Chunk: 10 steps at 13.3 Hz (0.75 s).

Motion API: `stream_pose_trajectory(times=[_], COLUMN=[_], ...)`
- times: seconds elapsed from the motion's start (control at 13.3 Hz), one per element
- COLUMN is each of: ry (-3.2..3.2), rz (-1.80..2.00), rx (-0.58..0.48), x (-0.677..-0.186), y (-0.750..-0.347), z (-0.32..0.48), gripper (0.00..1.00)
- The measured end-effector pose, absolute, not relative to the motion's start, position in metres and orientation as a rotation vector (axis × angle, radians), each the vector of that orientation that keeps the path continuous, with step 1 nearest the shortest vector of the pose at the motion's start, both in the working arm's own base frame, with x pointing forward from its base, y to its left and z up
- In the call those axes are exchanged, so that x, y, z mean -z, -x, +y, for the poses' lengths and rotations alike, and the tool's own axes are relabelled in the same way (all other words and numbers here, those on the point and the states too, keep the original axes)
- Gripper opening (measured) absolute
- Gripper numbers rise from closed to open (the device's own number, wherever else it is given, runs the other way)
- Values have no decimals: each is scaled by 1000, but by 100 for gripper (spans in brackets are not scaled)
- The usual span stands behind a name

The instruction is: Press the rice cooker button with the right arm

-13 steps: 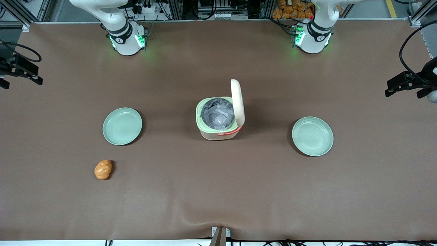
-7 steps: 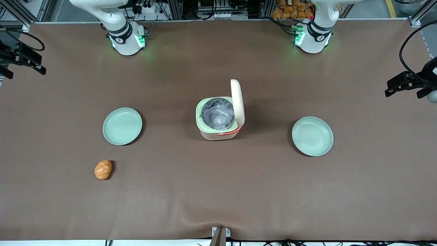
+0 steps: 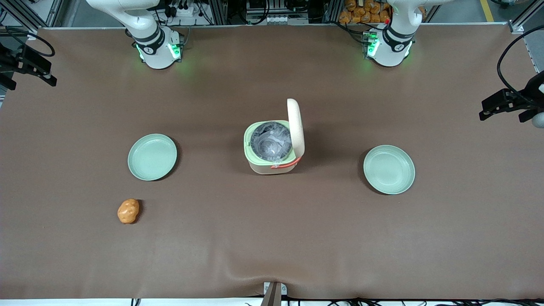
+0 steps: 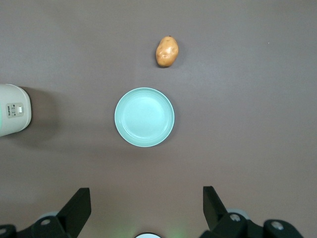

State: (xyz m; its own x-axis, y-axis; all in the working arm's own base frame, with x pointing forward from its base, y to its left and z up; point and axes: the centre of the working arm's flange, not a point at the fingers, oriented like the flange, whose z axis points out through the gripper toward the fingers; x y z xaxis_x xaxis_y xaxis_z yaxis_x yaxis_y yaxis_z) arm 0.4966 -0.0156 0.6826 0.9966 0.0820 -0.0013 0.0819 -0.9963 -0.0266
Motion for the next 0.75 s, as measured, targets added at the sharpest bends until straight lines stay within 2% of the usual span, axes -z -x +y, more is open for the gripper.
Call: stream_pose_trajectory(times=[0.38, 0.75], ry=[3108, 3107], rz=[-127, -127], rx=[27, 45], x=[-664, -666], y=[-484, -480], z=[-17, -17], gripper=[100, 100])
